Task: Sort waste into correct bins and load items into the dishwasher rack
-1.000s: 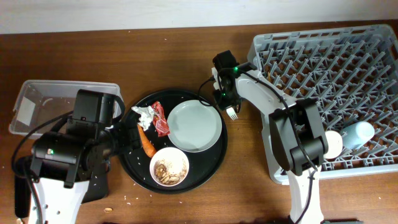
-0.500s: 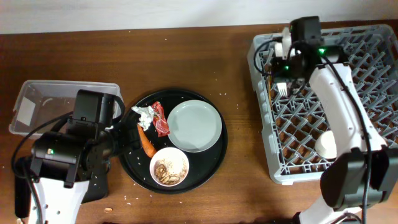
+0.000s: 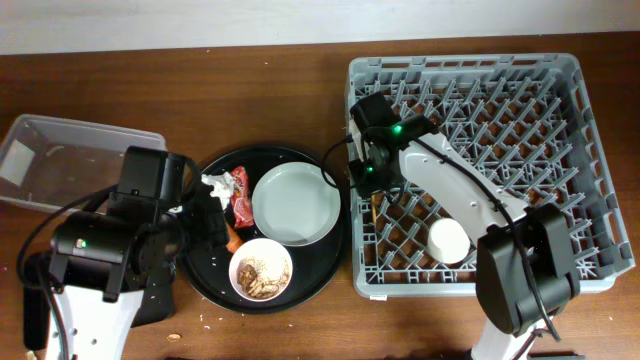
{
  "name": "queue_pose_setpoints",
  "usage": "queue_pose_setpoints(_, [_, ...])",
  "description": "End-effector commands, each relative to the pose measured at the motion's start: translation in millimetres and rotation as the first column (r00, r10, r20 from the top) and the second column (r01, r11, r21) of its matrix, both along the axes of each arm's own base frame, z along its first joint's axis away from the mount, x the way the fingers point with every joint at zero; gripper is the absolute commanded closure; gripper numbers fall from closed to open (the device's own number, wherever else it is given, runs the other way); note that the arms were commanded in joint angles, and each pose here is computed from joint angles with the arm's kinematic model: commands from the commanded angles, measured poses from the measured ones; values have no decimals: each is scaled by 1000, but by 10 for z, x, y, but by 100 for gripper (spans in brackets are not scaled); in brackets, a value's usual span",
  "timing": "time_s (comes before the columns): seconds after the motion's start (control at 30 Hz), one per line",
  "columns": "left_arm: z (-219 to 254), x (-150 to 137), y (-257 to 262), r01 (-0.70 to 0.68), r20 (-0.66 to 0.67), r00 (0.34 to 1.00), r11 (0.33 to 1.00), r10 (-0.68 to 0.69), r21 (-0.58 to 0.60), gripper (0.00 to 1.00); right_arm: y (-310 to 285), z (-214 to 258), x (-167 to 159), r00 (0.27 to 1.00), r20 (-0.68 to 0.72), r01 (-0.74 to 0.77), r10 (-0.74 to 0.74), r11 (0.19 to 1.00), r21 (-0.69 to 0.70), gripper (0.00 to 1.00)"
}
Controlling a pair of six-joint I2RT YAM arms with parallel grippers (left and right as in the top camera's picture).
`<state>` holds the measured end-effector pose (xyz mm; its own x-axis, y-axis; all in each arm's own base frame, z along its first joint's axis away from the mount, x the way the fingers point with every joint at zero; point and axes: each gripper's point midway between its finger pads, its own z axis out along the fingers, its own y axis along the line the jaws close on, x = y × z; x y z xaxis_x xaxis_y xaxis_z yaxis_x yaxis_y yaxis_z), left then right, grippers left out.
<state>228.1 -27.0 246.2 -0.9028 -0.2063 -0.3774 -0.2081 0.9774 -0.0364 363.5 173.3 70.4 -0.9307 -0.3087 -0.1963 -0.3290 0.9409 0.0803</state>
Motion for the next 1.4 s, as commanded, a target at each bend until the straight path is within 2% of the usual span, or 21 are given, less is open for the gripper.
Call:
queue_pose_setpoints(0.0, [-8,3,0,14,-3,1000,1000,-14,4,1,-30,133,-18,1000,15,11,-11,1000,13,71])
queue_pose_setpoints(0.07, [-8,2,1,14,-4,1000,1000,-14,4,1,165,731,-94,993,118,-37,20,988,147,67])
queue_pose_setpoints(0.13, [-5,6,-1,14,-1,1000,1000,-14,3,1,472,917,-329,990,108,-118,94,961,248,69])
queue_pose_setpoints(0.2, [16,15,-6,19,6,1000,1000,-19,2,1,706,553,-585,985,12,-172,174,962,214,72])
queue_pose_setpoints(0.23, [36,6,-88,92,6,996,996,-92,-21,1,679,334,-666,986,-45,-150,160,973,175,72])
queue_pose_setpoints(0.33, [122,-70,-159,160,42,986,986,-158,-48,1,212,16,-657,987,-142,85,-77,995,54,71])
queue_pose_setpoints(0.4, [199,-120,-147,162,80,984,986,-158,-49,1,84,105,-680,983,-149,115,-107,992,45,67])
queue_pose_setpoints(0.43, [224,-131,-145,166,94,983,985,-161,-48,1,80,160,-691,984,-140,114,-106,992,52,63])
queue_pose_setpoints(0.47, [249,-138,-143,167,108,981,985,-161,-49,1,269,306,-755,992,-124,12,6,989,146,52])
queue_pose_setpoints(0.53, [272,-131,-144,173,123,978,984,-166,-46,1,575,406,-851,988,-128,-48,84,964,263,51])
queue_pose_setpoints(0.6, [272,-124,-146,173,124,978,984,-166,-46,1,612,272,-685,989,-86,137,-124,976,170,52])
queue_pose_setpoints(0.63, [269,-129,-145,173,122,979,984,-166,-46,1,713,248,-639,999,-36,23,-16,983,182,49])
queue_pose_setpoints(0.7, [259,-150,-141,172,113,980,984,-166,-46,1,634,151,-448,998,45,-56,51,991,118,44])
queue_pose_setpoints(0.77, [259,-149,-141,172,113,980,984,-166,-46,1,275,-67,65,989,109,89,-98,992,87,41])
queue_pose_setpoints(0.87, [260,-148,-141,173,113,980,984,-166,-46,1,-51,-23,641,955,197,178,-221,960,214,41])
queue_pose_setpoints(0.97, [268,-132,-144,173,120,979,984,-166,-46,1,185,322,835,949,262,58,-173,916,397,36])
queue_pose_setpoints(1.03, [268,-133,-143,173,121,979,984,-166,-46,1,271,944,519,965,229,6,-129,881,473,37])
queue_pose_setpoints(1.13, [263,-142,-142,173,116,979,984,-166,-46,1,-181,1165,-149,976,129,127,-174,943,309,43])
queue_pose_setpoints(1.17, [263,-142,-142,172,116,979,984,-166,-46,1,-278,1105,-257,978,94,155,-185,954,257,43])
queue_pose_setpoints(1.27, [263,-141,-142,173,116,979,984,-166,-46,1,-463,357,-831,957,-217,215,-192,973,85,48])
queue_pose_setpoints(1.37, [263,-140,-143,173,116,979,984,-166,-46,1,-619,-99,-874,945,-239,225,-223,974,-19,48])
